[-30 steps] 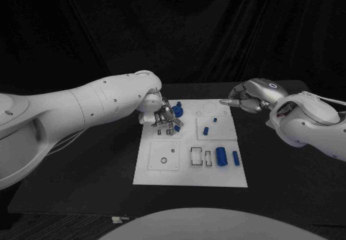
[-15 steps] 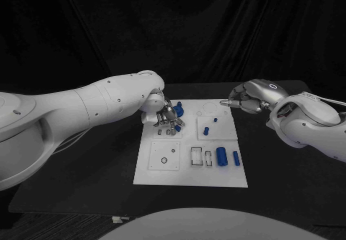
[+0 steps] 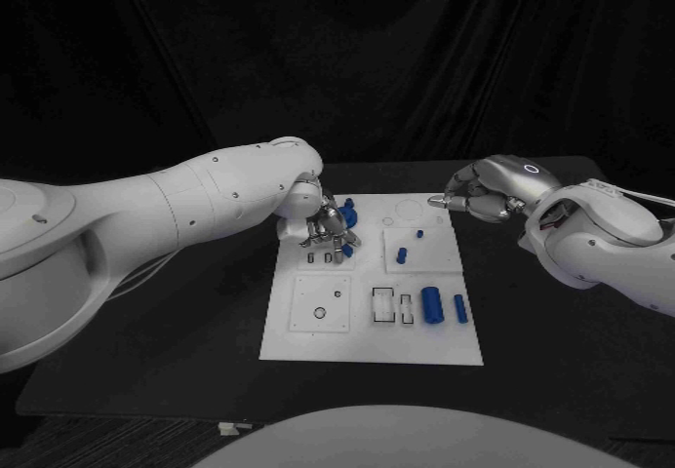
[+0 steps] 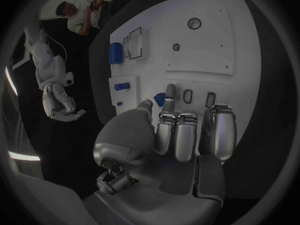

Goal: Assemble the parts on the task board

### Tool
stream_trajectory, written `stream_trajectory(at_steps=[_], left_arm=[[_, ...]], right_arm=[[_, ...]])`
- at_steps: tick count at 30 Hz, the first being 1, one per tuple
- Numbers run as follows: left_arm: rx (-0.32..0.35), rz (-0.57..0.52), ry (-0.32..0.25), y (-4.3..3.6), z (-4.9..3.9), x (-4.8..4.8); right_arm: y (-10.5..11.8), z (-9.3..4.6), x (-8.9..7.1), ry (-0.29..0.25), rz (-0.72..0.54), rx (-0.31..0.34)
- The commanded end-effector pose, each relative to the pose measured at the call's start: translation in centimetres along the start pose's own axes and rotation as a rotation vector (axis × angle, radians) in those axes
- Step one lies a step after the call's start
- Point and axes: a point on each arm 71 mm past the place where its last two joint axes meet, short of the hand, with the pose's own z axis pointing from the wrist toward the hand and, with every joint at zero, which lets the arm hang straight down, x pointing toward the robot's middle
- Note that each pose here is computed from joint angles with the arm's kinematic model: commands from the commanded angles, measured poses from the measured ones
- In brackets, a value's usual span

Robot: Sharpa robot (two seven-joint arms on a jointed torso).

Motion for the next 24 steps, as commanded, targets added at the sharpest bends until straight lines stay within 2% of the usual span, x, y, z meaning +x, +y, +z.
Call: stream_trajectory(at_steps=[1, 24], left_arm=[[-0.017, 0.007, 0.020, 0.01, 0.08, 0.22], [-0.015, 0.002, 0.017, 0.06, 0.21, 0.19]], right_arm=[[-0.03, -0.06, 0.12, 0.008, -0.005, 0.018], [-0.17, -0.15, 0.33, 0.024, -0.007, 0.030]])
